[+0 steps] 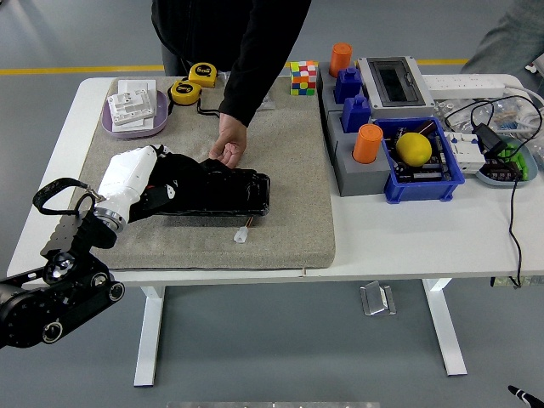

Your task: Pick the rag up,wipe the panel,place it on the desk

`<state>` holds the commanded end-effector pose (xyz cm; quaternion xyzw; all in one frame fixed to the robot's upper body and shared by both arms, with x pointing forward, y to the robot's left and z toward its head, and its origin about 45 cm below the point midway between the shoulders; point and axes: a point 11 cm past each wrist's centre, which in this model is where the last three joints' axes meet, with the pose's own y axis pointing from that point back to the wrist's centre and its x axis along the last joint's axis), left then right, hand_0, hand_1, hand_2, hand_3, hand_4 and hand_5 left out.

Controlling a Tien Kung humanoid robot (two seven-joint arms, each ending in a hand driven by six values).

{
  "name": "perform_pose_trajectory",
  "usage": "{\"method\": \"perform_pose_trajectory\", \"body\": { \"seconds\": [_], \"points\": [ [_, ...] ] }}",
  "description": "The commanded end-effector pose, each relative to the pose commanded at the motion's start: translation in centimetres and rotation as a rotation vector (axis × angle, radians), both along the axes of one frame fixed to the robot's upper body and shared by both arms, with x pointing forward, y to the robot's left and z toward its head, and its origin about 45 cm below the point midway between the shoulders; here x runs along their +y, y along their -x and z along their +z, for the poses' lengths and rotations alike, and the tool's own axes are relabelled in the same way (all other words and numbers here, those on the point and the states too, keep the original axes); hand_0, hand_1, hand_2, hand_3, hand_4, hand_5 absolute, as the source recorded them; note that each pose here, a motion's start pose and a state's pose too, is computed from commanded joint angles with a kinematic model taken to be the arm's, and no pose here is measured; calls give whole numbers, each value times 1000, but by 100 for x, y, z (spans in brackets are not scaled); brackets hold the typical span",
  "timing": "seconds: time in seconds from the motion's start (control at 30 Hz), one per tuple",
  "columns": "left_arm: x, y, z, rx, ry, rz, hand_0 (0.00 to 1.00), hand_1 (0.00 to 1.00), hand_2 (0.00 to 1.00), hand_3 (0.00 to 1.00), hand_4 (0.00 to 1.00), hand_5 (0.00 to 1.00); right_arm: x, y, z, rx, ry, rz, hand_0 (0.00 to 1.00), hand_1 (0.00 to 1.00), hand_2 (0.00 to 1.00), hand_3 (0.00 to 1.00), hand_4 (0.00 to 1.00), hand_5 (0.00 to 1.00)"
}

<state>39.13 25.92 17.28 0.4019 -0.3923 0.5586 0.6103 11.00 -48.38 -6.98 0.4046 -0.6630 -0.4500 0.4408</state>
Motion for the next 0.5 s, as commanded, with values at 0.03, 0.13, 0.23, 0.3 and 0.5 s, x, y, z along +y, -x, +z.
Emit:
{"method": "perform_pose_trajectory", "body": {
  "seconds": [0.03,0.13,0.23,0.3,0.5],
  "points": [
    [-27,-4,-3,2,4,-4,197,204,509,450,151,2,-5,-5,4,-1,1,1,769,581,707,617,998,566],
    [-109,-13,-17,6,7,-19,197,204,509,450,151,2,-16,-21,14,-3,3,4,769,581,707,617,998,566],
    [-190,-6,-51,17,9,-35,198,198,513,451,145,2,-34,-23,24,-1,5,5,769,580,706,616,998,566],
    [-226,-2,-65,20,5,-45,198,198,513,451,145,2,-46,-23,30,0,6,5,769,580,706,616,998,566],
    [-376,-1,-61,21,5,-79,198,191,516,453,138,2,-84,-50,57,-2,12,8,769,579,706,616,998,566]
  ]
}}
